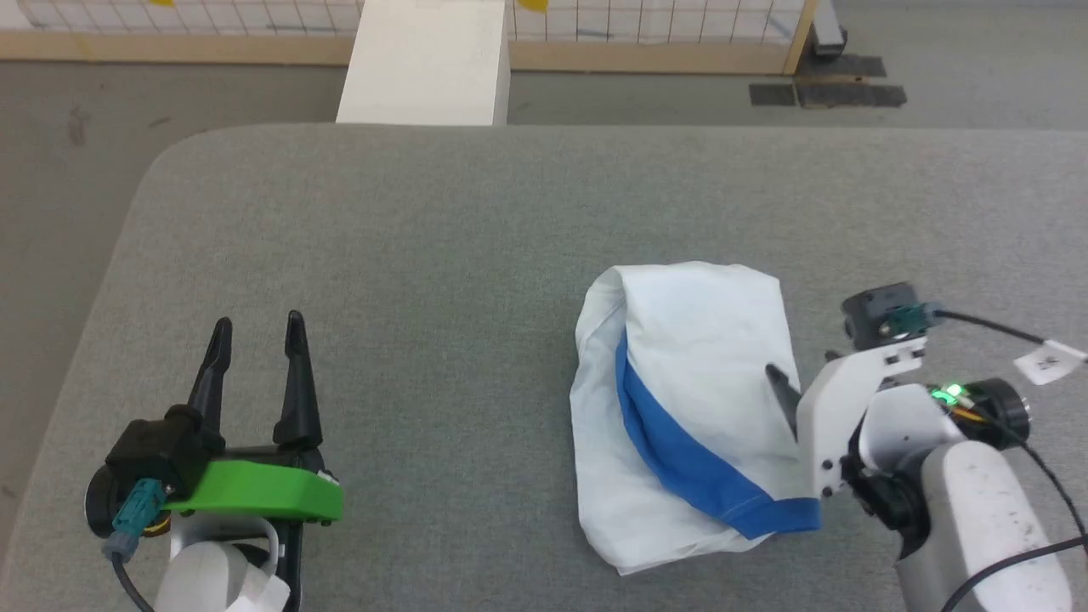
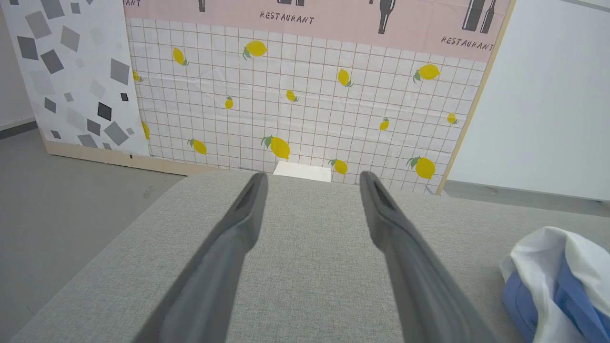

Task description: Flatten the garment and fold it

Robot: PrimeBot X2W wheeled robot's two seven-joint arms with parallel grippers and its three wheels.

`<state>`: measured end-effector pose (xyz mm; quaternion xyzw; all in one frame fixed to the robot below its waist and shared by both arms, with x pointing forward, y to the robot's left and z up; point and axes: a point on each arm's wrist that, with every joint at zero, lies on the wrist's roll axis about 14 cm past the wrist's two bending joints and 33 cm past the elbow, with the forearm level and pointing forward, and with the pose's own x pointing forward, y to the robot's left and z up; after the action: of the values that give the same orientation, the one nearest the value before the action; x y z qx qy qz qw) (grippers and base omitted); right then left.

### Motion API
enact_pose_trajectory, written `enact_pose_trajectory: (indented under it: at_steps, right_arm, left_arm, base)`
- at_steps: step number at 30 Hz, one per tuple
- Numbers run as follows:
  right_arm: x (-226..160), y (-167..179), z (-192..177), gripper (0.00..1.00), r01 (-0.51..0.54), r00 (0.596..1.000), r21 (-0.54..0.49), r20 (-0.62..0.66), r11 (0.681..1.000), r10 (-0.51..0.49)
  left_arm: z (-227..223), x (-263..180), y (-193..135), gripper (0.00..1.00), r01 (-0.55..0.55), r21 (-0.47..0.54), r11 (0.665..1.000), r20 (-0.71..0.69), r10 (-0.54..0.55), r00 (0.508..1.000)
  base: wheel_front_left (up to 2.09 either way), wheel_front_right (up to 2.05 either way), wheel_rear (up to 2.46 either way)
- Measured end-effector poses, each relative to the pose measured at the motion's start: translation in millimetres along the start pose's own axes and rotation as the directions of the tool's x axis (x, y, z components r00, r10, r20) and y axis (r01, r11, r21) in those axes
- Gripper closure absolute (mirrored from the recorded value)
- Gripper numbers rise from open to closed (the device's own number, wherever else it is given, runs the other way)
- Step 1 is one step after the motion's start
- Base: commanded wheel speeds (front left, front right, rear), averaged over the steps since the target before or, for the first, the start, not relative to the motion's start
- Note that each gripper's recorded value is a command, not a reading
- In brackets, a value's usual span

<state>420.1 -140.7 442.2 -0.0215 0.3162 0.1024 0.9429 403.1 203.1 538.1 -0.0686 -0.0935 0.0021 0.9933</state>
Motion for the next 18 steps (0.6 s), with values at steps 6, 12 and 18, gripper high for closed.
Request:
enact_pose_trajectory:
  at_steps: [6, 12, 18]
  right_arm:
    - [22, 13, -39, 0.0, -0.026, 0.99, -0.022, -0.14, 0.999, 0.023]
    - [36, 15, -55, 0.0, -0.031, 0.978, -0.03, -0.209, 0.999, 0.024]
    - [43, 15, -57, 0.85, -0.032, 0.972, -0.014, -0.232, 0.999, 0.028]
  left_arm:
    - [-10, 1, 7, 0.0, -0.016, 0.004, 1.0, -0.028, 0.016, 0.999]
    - [-15, 1, 14, 0.0, -0.032, 0.006, 0.999, -0.042, 0.032, 0.999]
    - [-17, -1, 18, 0.0, -0.045, 0.004, 0.999, -0.048, 0.045, 0.998]
  base:
    - [0.0, 0.0, 0.0]
    - [0.0, 0.0, 0.0]
    - [0.0, 0.0, 0.0]
